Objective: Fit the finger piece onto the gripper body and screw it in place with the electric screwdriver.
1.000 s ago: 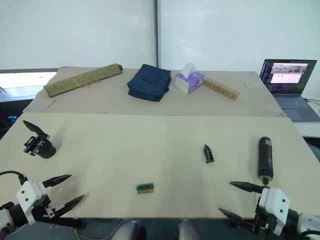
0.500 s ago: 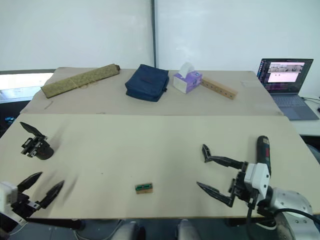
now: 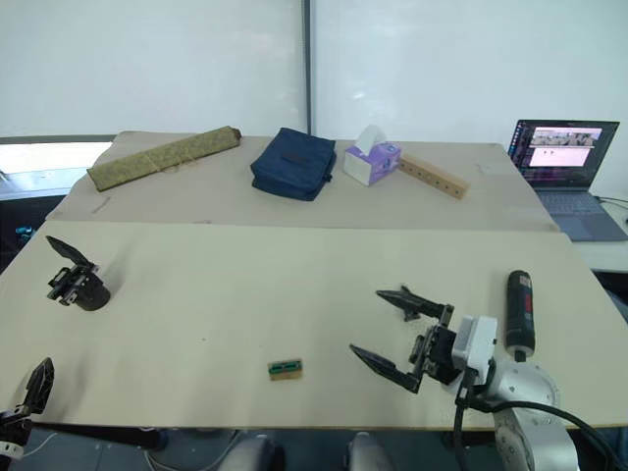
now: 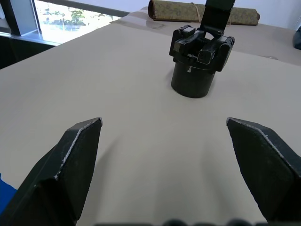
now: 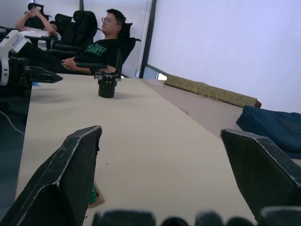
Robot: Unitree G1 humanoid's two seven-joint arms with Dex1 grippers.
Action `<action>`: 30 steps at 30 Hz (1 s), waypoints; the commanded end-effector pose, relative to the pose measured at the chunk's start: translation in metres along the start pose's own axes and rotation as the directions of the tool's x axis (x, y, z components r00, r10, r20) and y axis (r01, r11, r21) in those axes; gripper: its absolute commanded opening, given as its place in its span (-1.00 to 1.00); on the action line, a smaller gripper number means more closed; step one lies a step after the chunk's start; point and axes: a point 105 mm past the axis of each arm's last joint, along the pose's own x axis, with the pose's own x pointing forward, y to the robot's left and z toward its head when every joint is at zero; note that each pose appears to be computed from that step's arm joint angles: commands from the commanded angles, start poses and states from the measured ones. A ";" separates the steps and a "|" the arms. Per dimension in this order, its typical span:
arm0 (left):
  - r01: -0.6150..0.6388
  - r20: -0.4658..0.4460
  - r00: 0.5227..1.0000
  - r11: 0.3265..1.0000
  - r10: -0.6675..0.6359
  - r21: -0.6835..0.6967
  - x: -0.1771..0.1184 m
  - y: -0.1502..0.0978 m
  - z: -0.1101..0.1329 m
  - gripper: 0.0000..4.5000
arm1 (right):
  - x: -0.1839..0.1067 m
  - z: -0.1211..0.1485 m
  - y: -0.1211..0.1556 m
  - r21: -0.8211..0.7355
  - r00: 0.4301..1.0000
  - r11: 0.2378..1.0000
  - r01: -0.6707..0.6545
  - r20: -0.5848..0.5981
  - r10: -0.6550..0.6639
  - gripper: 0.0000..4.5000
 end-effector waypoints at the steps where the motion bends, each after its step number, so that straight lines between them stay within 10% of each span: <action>1: 0.023 0.032 0.999 0.998 -0.025 0.053 0.016 -0.009 0.019 1.00 | 0.000 0.007 0.001 -0.042 1.000 0.999 -0.013 0.004 0.013 0.98; 30: 0.110 -0.075 0.993 0.973 -0.097 0.205 0.142 -0.047 -0.002 1.00 | -0.003 0.008 -0.002 -0.076 0.998 0.997 0.005 -0.063 -0.010 0.98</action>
